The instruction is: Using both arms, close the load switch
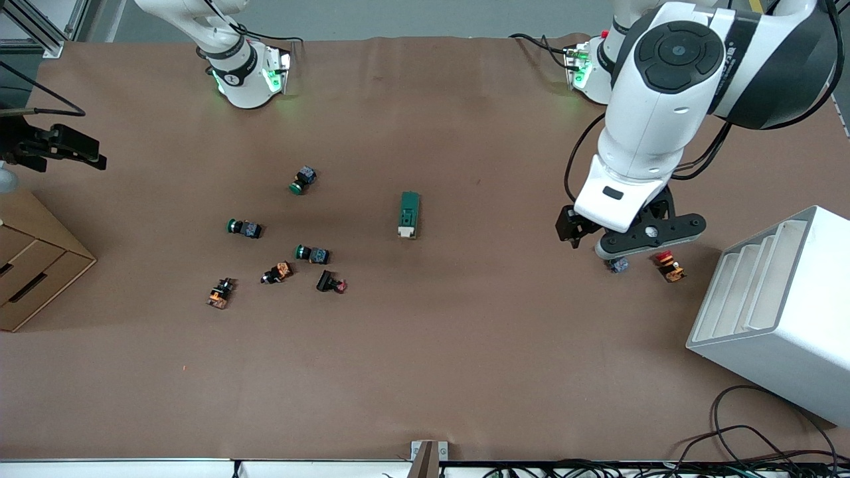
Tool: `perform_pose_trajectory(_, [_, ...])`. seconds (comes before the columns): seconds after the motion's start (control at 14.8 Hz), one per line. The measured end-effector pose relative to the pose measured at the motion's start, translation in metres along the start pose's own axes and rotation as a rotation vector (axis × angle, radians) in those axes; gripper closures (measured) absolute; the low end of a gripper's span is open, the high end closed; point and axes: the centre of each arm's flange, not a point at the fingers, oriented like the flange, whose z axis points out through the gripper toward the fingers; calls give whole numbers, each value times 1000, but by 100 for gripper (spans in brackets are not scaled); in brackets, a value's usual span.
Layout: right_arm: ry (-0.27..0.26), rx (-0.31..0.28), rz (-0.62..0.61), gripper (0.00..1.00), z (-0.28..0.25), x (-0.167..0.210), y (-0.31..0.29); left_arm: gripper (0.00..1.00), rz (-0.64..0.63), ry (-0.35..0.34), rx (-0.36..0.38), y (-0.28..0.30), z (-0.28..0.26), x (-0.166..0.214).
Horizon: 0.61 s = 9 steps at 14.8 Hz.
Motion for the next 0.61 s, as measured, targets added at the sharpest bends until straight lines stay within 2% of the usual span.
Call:
perform_pose_trajectory(0.27, [48,2,0,0,-8,-26,0,0,6,-3,-11,-18,-7,8])
perform_pose_trajectory(0.4, [64,3,0,0,-12,-40,0,0,-29,-22,-63,-54,-27,16])
perform_pose_trajectory(0.61, [67,4,6,0,-12,-47,1,0,13,-38,-109,-122,-51,27])
